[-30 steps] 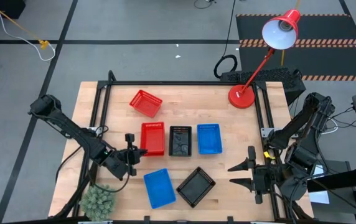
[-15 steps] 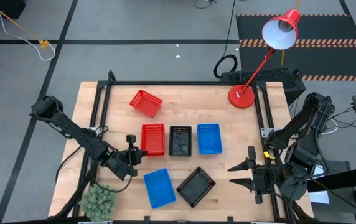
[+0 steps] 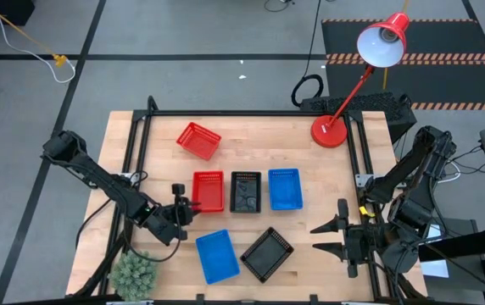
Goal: Stack baskets by color
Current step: Stack the bottom red bin on the middle red bin, then stack the bottom blue bin on the top stacked blue bins
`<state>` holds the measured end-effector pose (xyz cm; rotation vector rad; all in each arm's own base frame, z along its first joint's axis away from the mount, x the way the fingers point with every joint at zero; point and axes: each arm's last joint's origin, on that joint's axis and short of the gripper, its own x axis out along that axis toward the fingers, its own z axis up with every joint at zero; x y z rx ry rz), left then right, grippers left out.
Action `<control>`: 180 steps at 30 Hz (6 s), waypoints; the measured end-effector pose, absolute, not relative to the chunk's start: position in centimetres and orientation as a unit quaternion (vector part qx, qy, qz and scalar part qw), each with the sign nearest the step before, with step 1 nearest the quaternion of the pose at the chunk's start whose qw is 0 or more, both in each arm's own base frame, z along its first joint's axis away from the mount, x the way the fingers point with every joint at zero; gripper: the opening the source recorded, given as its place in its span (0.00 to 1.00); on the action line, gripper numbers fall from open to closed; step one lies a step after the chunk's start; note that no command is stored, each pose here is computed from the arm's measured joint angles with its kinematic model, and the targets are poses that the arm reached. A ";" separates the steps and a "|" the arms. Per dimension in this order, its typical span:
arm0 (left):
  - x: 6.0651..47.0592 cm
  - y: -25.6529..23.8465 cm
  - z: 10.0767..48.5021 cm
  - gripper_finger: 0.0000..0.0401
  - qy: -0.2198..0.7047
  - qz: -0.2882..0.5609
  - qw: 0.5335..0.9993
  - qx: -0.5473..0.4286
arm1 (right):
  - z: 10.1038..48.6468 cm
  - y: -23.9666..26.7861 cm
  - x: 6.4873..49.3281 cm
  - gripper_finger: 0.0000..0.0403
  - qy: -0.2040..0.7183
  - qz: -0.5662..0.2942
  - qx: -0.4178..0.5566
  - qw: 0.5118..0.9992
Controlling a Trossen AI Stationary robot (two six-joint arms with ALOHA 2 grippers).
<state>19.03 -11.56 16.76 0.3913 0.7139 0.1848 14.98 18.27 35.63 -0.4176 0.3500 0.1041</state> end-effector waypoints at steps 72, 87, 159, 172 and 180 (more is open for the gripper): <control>25.1 -24.2 21.9 0.46 0.280 -0.016 0.958 0.063 | 34.5 18.4 15.1 0.39 0.182 0.047 -0.190 0.964; 24.2 -30.5 19.3 0.46 0.379 -0.061 0.918 0.103 | 34.6 18.5 15.1 0.39 0.175 0.049 -0.183 0.966; 29.6 -25.9 24.7 0.00 0.475 -0.116 0.858 0.156 | 26.8 20.1 30.2 0.41 0.273 0.219 -0.136 0.927; 29.5 -26.0 24.8 0.00 0.463 -0.107 0.862 0.179 | 22.4 19.7 34.7 0.58 0.269 0.244 -0.071 0.929; 29.5 -26.0 24.8 0.00 0.457 -0.098 0.864 0.188 | 20.3 19.0 36.2 0.55 0.285 0.236 -0.041 0.928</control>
